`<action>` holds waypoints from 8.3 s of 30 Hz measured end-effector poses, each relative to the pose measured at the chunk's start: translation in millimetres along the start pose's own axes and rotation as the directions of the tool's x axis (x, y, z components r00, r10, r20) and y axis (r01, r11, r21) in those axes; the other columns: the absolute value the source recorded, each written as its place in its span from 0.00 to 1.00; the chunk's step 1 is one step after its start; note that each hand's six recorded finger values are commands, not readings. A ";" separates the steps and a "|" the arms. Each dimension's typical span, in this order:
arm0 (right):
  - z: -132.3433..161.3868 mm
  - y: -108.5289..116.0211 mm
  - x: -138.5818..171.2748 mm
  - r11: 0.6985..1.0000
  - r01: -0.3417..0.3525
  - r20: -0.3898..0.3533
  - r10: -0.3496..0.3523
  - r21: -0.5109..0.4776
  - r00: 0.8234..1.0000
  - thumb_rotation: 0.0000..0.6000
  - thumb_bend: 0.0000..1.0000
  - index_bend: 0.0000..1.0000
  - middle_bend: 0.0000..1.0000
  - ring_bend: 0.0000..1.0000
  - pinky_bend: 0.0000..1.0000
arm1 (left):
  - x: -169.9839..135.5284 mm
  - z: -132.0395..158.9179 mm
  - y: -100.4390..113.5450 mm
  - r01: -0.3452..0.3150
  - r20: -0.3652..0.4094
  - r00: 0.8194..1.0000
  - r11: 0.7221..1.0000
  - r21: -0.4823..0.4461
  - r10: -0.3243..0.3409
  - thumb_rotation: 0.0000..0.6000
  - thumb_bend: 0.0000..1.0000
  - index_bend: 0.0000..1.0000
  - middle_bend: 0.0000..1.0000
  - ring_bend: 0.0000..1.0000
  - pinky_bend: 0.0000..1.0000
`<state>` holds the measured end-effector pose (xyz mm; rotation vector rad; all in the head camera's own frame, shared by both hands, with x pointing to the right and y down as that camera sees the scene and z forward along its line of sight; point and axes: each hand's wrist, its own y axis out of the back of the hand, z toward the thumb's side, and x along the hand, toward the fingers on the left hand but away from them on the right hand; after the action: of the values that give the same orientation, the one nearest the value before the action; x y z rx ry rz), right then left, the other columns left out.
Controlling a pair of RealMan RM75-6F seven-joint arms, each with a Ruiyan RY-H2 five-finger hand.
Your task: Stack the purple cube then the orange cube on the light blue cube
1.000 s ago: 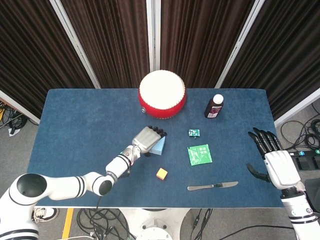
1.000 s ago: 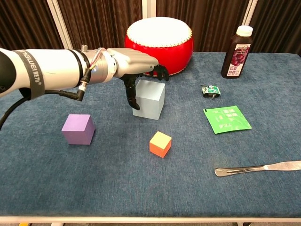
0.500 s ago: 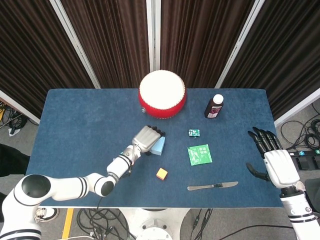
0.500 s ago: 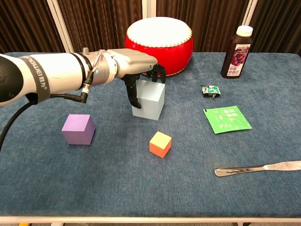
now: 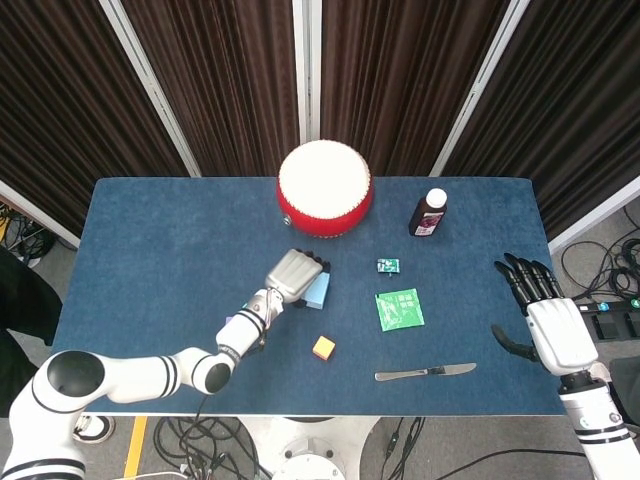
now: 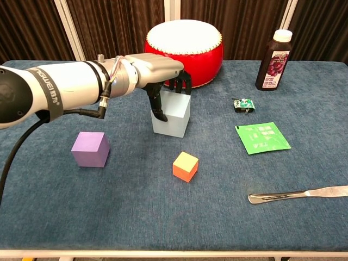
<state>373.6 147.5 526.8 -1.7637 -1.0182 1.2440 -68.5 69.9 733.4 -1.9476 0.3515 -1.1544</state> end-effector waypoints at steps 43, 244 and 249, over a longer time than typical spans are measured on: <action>1.9 -2.6 -0.2 1.000 -0.006 -0.003 0.006 0.011 1.000 1.00 0.22 0.00 0.00 0.00 0.00 | -18.6 -66.2 4.7 0.028 -0.266 0.962 0.991 -0.134 -0.063 1.00 0.20 0.34 0.44 0.32 0.40; -2.5 -8.1 -7.1 1.000 -0.017 0.017 0.017 0.011 1.000 1.00 0.21 0.00 0.00 0.00 0.00 | -44.8 -45.3 51.9 -0.048 -0.159 0.986 0.999 -0.016 0.045 1.00 0.29 0.46 0.56 0.39 0.48; -0.5 -10.0 -7.4 1.000 -0.022 0.014 0.022 0.018 1.000 1.00 0.22 0.00 0.00 0.00 0.00 | -43.8 -52.1 49.7 -0.041 -0.178 0.984 0.998 -0.049 0.032 1.00 0.29 0.46 0.56 0.39 0.48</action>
<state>370.6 144.9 538.6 -1.7586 -0.9949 1.2766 -127.2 38.6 681.6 -1.8799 0.5142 -1.3097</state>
